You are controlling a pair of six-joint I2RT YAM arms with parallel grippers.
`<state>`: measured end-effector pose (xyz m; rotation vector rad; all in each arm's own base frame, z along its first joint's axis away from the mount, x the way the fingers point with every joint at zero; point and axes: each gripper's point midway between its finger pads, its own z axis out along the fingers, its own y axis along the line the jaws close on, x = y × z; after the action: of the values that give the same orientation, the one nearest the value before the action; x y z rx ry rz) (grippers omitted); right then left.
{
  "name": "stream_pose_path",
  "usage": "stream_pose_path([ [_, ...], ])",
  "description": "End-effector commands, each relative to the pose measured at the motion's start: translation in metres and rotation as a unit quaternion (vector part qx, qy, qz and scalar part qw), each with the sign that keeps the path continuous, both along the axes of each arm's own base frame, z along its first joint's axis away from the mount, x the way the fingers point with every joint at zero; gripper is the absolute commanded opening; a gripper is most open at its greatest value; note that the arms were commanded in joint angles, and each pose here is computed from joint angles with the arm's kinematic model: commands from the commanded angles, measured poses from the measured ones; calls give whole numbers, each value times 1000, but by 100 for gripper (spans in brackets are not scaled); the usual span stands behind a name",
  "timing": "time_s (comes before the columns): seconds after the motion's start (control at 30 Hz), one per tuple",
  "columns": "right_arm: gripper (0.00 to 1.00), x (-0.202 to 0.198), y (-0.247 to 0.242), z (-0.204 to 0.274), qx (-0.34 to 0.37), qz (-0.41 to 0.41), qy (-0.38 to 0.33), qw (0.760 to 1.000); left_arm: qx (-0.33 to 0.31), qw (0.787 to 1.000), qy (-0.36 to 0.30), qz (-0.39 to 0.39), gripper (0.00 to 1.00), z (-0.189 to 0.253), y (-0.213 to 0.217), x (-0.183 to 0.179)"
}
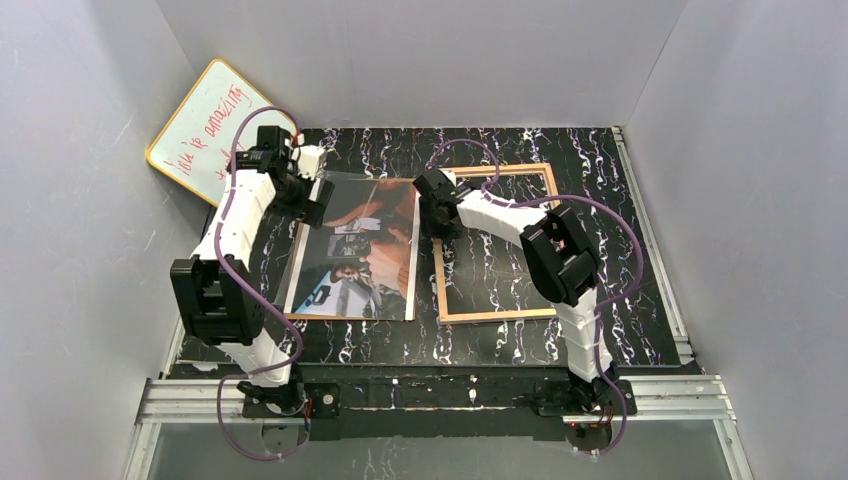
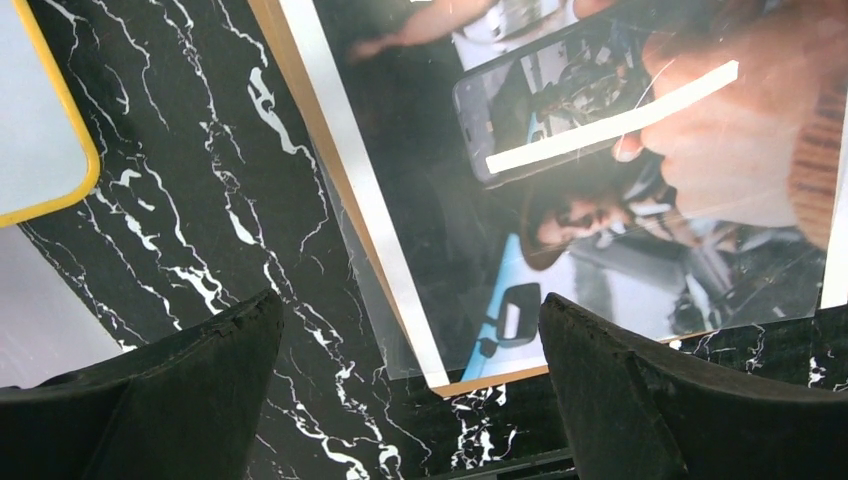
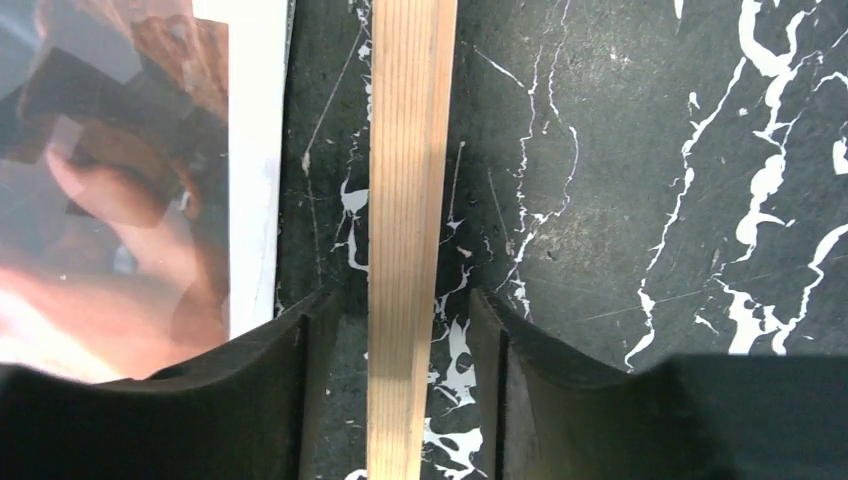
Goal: Put the photo into the frame
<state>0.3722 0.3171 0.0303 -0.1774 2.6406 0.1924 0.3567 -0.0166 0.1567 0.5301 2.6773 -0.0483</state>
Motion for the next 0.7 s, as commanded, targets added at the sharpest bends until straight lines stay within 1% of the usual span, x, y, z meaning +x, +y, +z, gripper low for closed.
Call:
stream_pose_path([
  [0.0,49,8,-9,1,-17,-27,-15,999,6,1000,-14,-8,98,12,9,-13],
  [0.03,43,7,-13,-1,-25,-31,-17,999,9,1000,-14,-7,98,11,12,-13],
  [0.07,38,8,-18,-2,-32,-37,-20,999,15,1000,-11,-6,98,9,16,-14],
  [0.1,36,8,-23,-3,-36,-43,-23,998,22,1000,-9,-8,98,5,19,-15],
  [0.27,35,14,-52,1,-33,-83,-26,996,75,997,7,6,98,-19,52,-17],
  [0.37,37,18,-52,8,-10,-87,-28,996,96,995,11,7,98,-30,62,-19],
  [0.4,41,19,-49,10,-3,-84,-27,996,100,995,9,7,98,-33,64,-19],
  [0.5,62,24,-39,27,16,-83,-30,996,109,994,1,14,98,-37,68,-13],
  [0.53,70,27,-34,37,27,-80,-36,996,113,993,1,20,98,-37,69,-10],
  [0.57,81,30,-29,51,41,-77,-46,995,114,993,6,21,98,-39,70,-9],
  [0.6,91,32,-24,64,56,-70,-55,994,113,993,10,20,98,-41,70,-8],
  [0.63,97,33,-18,76,75,-60,-63,993,116,993,14,19,98,-43,71,-7],
  [0.67,98,33,-10,89,98,-45,-72,992,118,993,16,18,98,-47,71,-6],
])
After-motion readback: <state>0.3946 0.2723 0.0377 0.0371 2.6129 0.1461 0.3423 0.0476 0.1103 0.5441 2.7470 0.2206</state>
